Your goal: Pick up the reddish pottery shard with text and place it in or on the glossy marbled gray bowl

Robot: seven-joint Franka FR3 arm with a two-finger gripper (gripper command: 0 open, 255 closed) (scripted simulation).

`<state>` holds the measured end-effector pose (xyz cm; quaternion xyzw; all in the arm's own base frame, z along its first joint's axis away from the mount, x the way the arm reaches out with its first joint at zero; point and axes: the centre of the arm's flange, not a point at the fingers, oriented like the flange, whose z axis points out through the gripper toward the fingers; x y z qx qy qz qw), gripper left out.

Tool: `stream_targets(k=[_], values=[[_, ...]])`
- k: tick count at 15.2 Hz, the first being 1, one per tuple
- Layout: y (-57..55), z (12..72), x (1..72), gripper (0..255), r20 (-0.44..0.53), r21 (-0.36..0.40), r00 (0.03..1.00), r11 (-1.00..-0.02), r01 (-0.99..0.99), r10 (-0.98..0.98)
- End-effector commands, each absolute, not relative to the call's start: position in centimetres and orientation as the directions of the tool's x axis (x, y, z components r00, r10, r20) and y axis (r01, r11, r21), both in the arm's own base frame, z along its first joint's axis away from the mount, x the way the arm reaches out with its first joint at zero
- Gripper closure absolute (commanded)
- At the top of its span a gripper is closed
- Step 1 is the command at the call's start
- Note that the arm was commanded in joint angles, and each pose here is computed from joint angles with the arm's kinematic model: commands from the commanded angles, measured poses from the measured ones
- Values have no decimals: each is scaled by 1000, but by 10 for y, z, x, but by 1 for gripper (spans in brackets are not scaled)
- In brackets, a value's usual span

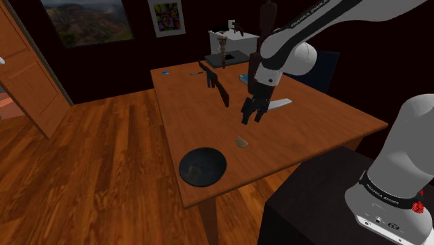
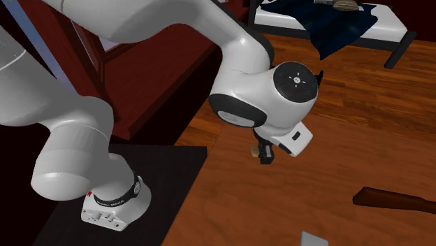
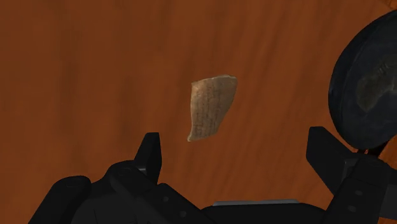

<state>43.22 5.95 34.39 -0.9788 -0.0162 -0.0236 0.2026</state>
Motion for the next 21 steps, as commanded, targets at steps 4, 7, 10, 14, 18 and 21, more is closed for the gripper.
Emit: stream_targets(k=[4, 7, 10, 14, 18, 21], values=[[88, 299, 465, 0, 68, -455, 997, -888, 63, 36], [95, 285, 466, 0, 68, -455, 997, -888, 63, 36], [102, 271, 466, 0, 68, -455, 997, -888, 63, 36], [106, 263, 467, 0, 68, -455, 997, -888, 63, 36], [106, 263, 467, 0, 68, -455, 997, -888, 63, 36], [106, 263, 467, 255, 68, -455, 997, -888, 63, 36]])
